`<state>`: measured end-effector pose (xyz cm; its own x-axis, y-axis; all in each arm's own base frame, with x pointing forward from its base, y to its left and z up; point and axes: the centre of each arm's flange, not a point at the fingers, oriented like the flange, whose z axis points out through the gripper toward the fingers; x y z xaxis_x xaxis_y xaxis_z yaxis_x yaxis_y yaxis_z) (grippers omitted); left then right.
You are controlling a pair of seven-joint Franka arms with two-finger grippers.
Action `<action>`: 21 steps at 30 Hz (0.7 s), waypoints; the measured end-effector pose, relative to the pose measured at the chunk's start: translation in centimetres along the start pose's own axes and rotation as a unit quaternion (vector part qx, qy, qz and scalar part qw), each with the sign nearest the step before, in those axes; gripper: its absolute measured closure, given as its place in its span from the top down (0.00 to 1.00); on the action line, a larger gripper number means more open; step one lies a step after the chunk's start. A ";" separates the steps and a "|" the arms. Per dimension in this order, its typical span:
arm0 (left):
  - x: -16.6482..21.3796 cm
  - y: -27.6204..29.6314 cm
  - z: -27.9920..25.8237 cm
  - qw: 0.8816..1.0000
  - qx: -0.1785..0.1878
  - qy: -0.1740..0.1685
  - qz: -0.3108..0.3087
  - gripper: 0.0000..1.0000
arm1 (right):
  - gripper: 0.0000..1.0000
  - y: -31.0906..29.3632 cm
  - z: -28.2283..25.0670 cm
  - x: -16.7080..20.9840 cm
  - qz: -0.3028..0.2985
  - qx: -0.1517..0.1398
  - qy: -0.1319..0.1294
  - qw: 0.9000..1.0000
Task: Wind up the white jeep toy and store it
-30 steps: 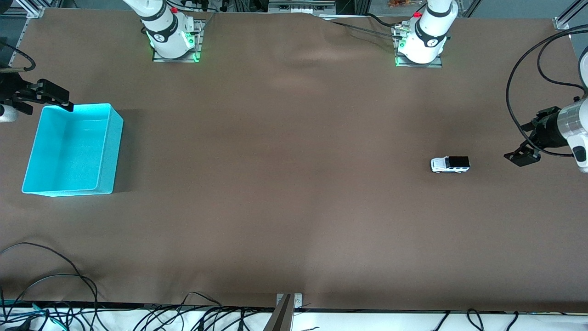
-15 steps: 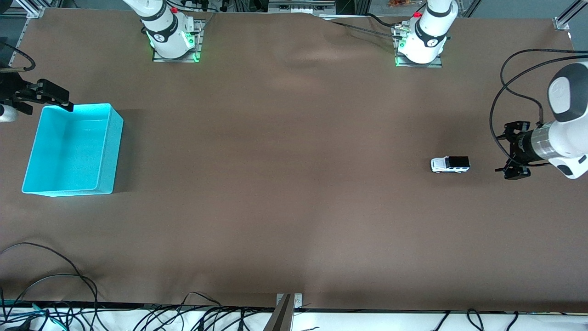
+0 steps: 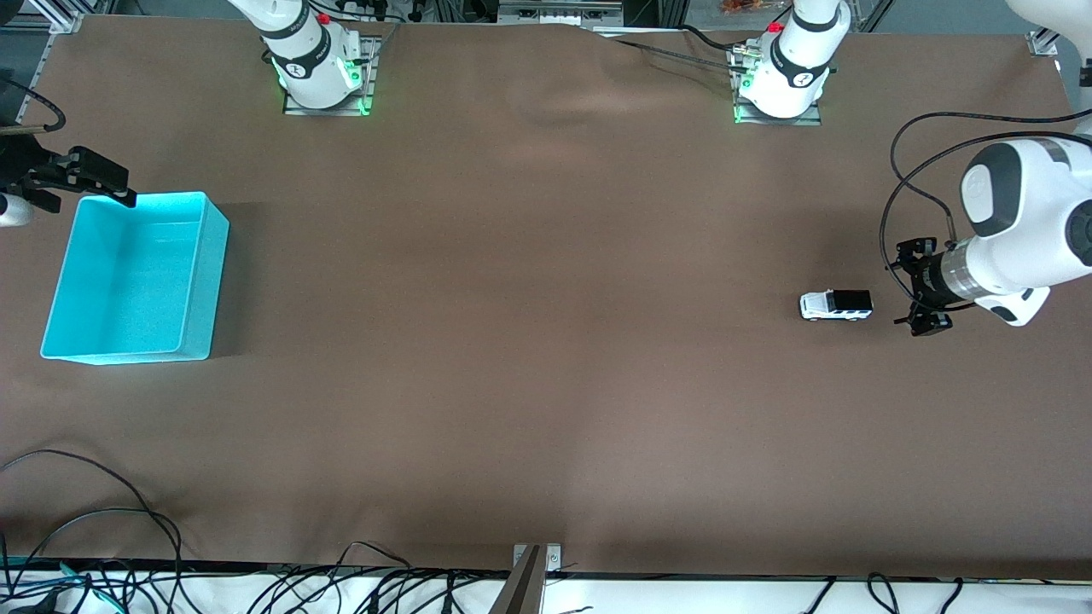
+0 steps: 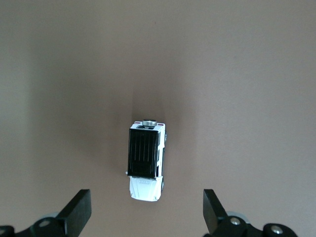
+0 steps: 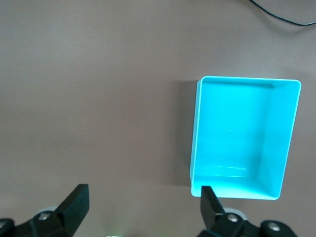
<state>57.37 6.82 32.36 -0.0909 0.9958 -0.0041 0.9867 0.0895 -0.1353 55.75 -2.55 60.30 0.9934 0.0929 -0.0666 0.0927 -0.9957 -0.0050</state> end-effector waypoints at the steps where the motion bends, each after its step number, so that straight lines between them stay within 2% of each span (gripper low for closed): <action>1: 0.0 -0.2 0.6 1.000 -0.002 0.000 0.000 1.00 | 1.00 0.0 0.0 0.0 0.000 0.000 0.000 1.000; 11: -0.2 -2.7 6.6 0.999 -0.034 0.000 -0.001 1.00 | 1.00 0.0 -0.4 0.0 0.000 -0.001 0.004 1.000; 21: -0.2 -2.9 9.0 0.999 -0.043 -0.001 -0.001 1.00 | 1.00 0.0 -0.4 0.0 0.000 -0.001 0.004 1.000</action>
<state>53.32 6.20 23.85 -0.0933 0.9956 -0.0067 0.9945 0.0929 -0.0494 55.79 -2.53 60.66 0.9939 0.0931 -0.0587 0.0930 -0.9957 -0.0039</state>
